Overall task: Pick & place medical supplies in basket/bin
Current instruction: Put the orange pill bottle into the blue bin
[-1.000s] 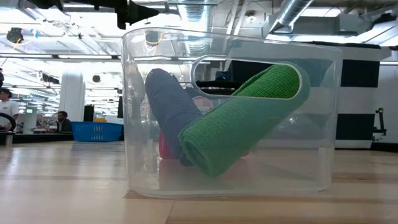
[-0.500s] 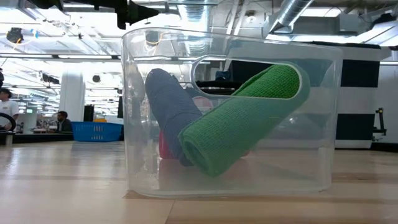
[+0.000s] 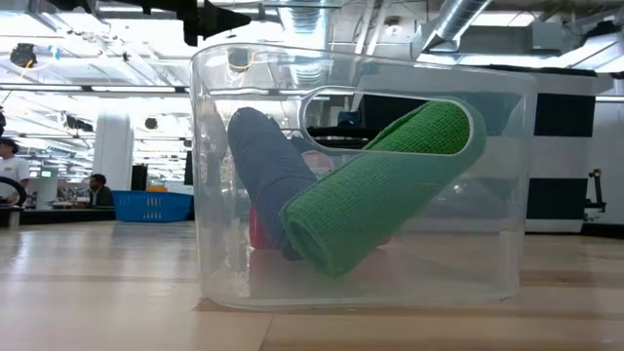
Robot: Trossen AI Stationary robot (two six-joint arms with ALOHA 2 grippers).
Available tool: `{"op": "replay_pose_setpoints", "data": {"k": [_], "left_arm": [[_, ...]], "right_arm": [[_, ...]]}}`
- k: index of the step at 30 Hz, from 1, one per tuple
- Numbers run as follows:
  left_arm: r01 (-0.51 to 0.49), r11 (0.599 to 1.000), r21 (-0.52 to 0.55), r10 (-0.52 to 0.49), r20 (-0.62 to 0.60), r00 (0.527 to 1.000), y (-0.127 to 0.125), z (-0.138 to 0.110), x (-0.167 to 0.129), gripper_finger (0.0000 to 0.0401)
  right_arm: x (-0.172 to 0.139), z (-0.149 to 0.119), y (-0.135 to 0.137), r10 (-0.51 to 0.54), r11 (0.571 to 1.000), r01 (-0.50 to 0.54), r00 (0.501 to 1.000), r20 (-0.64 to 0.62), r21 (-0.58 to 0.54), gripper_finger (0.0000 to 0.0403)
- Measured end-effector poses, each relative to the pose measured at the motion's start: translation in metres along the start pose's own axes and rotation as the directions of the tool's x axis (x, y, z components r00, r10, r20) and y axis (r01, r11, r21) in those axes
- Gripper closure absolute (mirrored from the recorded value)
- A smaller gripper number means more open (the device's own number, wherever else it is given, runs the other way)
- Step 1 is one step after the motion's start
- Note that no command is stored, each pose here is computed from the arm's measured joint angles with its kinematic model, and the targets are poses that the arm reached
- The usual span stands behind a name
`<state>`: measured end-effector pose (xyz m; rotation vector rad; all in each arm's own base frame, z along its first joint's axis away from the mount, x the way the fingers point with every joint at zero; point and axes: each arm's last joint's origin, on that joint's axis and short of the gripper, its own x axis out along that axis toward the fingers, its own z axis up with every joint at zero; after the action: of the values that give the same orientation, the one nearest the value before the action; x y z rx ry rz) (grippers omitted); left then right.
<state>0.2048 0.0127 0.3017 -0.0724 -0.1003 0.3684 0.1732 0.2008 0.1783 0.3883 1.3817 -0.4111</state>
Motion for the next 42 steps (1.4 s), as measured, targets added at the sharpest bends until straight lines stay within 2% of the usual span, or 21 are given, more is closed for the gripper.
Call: {"op": "replay_pose_setpoints", "data": {"k": [8,14,21,26,28,30,32,39,42], "left_arm": [[0.073,0.997,0.028,-0.070,-0.098,0.993,-0.023,-0.012,0.013,0.0087],[0.218,0.969,0.113,-0.196,-0.179,0.964,-0.049,-0.022,0.043,0.0087],[0.295,0.949,0.112,-0.260,-0.250,0.933,-0.071,-0.036,0.089,0.0087],[0.424,0.905,0.032,-0.400,-0.275,0.874,-0.085,-0.042,0.120,0.0085],[0.462,0.884,-0.076,-0.464,-0.270,0.843,-0.085,-0.041,0.129,0.0079],[0.496,0.846,-0.196,-0.533,-0.267,0.803,-0.082,-0.039,0.133,0.0068],[0.514,0.817,-0.261,-0.573,-0.268,0.774,-0.078,-0.040,0.136,0.0058],[0.536,0.794,-0.287,-0.604,-0.267,0.751,-0.078,-0.040,0.135,0.0048],[0.517,0.809,-0.280,-0.583,-0.267,0.767,-0.079,-0.040,0.136,0.0049]], "right_arm": [[-0.033,0.067,-0.038,0.041,0.998,-0.030,0.978,0.206,-0.057,0.0213],[-0.056,0.110,-0.064,0.155,0.988,-0.142,0.922,0.354,-0.064,0.0213],[-0.071,0.139,-0.074,0.316,0.948,-0.293,0.843,0.435,-0.121,0.0214],[-0.072,0.148,-0.073,0.378,0.926,-0.339,0.812,0.444,-0.168,0.0214],[-0.075,0.148,-0.072,0.384,0.923,-0.328,0.810,0.443,-0.199,0.0214],[-0.084,0.149,-0.068,0.408,0.912,-0.331,0.787,0.462,-0.241,0.0214],[-0.089,0.149,-0.067,0.418,0.906,-0.323,0.779,0.467,-0.272,0.0214],[-0.102,0.154,-0.066,0.410,0.908,-0.283,0.753,0.514,-0.310,0.0214],[-0.105,0.159,-0.068,0.405,0.910,-0.273,0.743,0.533,-0.311,0.0214]]}}
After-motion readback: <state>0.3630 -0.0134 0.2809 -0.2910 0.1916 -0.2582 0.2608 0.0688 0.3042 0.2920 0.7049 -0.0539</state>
